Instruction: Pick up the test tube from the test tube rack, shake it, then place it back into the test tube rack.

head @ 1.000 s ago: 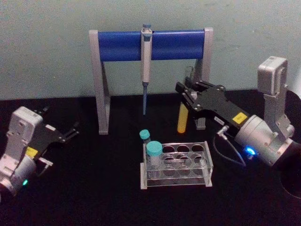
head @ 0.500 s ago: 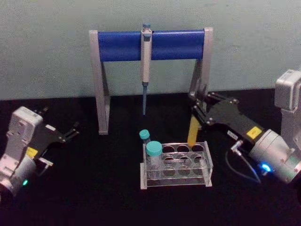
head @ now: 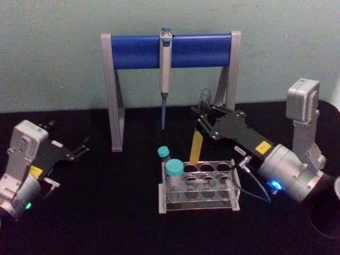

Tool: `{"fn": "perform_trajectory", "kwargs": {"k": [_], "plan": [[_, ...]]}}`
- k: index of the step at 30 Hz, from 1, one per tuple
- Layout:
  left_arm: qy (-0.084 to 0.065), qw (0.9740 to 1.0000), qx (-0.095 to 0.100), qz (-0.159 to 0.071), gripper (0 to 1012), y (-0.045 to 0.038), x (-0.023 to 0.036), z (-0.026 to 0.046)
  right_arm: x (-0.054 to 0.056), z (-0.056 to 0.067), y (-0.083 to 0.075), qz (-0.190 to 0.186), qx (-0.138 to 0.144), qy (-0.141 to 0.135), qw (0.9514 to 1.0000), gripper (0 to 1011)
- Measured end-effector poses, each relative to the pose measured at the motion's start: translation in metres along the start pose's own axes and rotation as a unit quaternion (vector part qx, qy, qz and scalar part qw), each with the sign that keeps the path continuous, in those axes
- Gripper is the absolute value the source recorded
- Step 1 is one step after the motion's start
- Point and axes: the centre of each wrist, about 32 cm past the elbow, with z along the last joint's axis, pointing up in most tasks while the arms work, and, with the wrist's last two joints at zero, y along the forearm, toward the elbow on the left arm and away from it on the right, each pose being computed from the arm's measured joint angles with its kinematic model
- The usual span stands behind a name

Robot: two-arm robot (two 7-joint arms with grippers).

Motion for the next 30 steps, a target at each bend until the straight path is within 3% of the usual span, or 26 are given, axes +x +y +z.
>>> {"fn": "perform_trajectory", "kwargs": {"k": [9, 20, 30], "plan": [[0.0, 1.0, 0.0, 0.0, 1001, 0.0, 0.0, 0.0, 0.013, 0.0, 0.007, -0.031, 0.002, -0.016, 0.9994, 224], [0.0, 1.0, 0.0, 0.0, 1001, 0.0, 0.0, 0.0, 0.016, 0.001, 0.002, -0.042, 0.002, -0.02, 0.9989, 224], [0.0, 1.0, 0.0, 0.0, 1001, 0.0, 0.0, 0.0, 0.017, 0.007, -0.016, -0.058, -0.006, -0.029, 0.9979, 224]]}}
